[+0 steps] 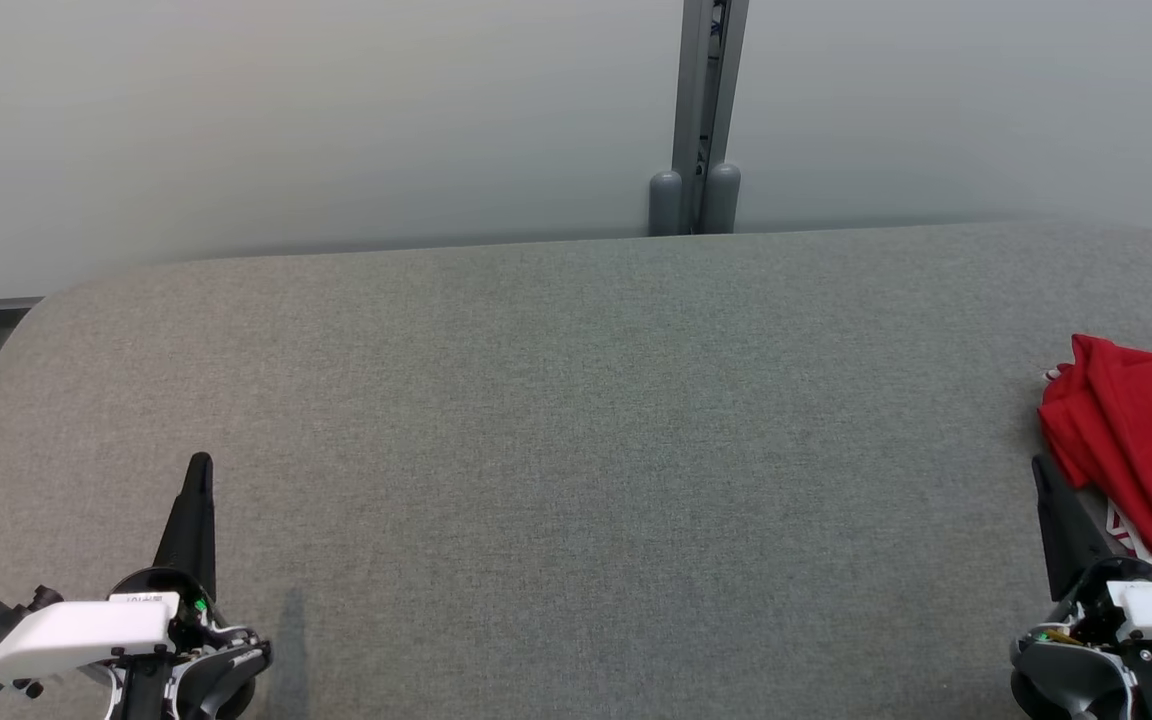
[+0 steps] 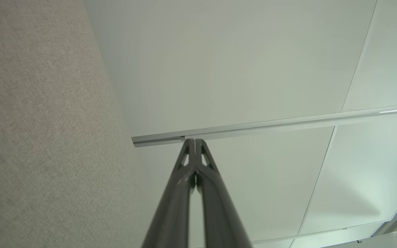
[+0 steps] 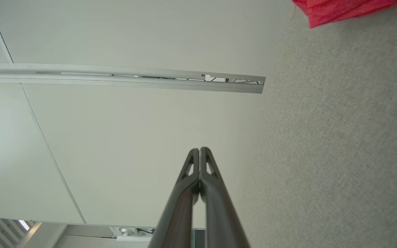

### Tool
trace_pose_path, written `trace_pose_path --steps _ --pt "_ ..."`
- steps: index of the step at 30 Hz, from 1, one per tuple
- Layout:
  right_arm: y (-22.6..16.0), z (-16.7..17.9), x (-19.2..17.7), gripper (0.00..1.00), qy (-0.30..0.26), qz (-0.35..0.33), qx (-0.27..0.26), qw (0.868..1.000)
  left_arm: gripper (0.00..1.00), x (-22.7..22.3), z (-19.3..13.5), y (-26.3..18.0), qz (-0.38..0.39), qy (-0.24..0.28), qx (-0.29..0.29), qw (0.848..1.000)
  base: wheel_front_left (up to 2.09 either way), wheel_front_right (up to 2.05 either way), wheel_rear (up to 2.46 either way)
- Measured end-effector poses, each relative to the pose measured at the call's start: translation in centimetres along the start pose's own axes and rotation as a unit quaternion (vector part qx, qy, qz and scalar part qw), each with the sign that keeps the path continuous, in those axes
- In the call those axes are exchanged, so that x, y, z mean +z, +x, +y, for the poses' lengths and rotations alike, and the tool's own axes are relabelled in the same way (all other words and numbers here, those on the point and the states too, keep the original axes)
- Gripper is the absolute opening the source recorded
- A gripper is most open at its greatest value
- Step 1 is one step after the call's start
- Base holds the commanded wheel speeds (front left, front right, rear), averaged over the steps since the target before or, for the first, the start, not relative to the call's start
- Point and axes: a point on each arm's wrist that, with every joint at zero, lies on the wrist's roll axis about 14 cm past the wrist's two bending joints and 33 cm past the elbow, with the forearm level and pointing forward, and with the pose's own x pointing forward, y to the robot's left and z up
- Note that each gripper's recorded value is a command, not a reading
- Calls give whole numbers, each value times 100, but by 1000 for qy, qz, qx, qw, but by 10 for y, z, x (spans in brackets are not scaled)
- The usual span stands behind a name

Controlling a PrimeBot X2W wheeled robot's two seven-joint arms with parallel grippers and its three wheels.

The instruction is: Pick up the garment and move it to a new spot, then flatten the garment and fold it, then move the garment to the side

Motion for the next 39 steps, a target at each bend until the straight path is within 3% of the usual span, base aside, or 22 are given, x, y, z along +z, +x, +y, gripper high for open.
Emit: trace_pose_path --steps 39 --pt "2 2 0 0 15 0 3 1000 0 1 -3 2 -2 -13 -7 1000 0 0 0"
